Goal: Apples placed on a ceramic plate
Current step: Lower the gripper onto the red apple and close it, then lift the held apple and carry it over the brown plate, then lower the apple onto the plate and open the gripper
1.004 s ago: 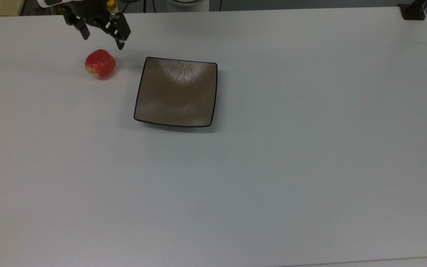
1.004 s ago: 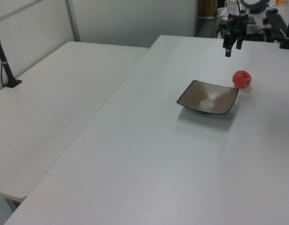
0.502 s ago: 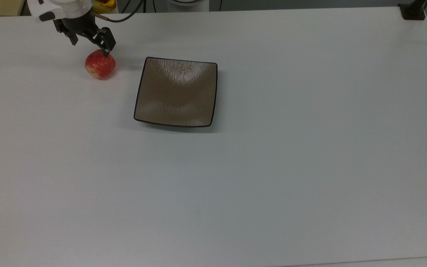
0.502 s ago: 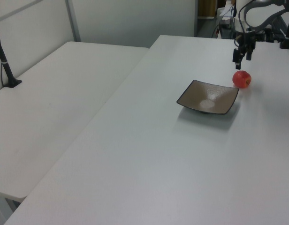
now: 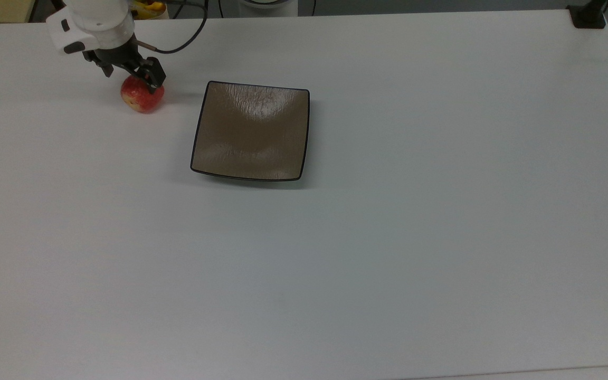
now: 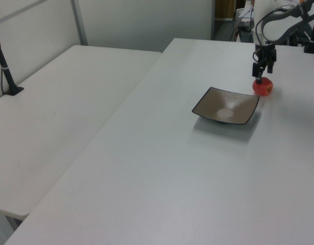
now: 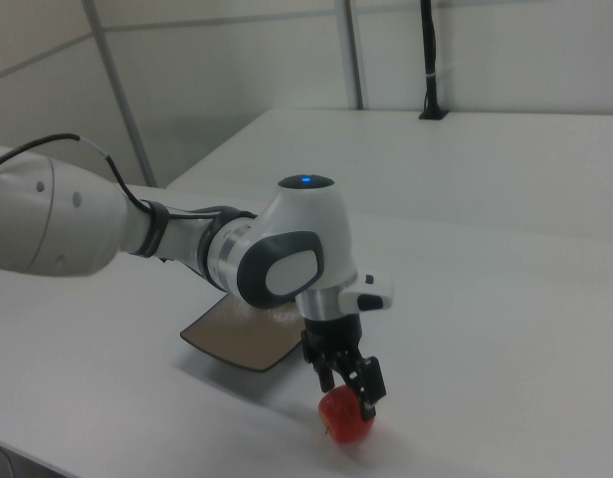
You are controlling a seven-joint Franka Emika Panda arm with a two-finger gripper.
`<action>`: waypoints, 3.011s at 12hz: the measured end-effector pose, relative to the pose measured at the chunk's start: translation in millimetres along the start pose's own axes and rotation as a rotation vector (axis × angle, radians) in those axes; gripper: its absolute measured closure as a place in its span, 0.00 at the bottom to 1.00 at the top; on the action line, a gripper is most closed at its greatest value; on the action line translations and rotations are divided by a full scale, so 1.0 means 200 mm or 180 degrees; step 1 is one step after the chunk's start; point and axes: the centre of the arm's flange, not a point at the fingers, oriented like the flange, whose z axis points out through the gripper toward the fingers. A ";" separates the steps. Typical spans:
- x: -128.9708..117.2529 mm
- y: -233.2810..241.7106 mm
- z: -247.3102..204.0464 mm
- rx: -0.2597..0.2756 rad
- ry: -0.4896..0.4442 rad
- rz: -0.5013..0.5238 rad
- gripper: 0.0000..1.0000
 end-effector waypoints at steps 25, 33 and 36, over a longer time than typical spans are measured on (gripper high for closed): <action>-0.03 -0.94 -0.42 0.0505 0.0472 0.0031 0.25; -0.03 -0.94 -0.41 0.0498 0.0449 0.0033 0.00; -0.04 -0.94 -0.41 0.0496 0.0439 0.0033 0.00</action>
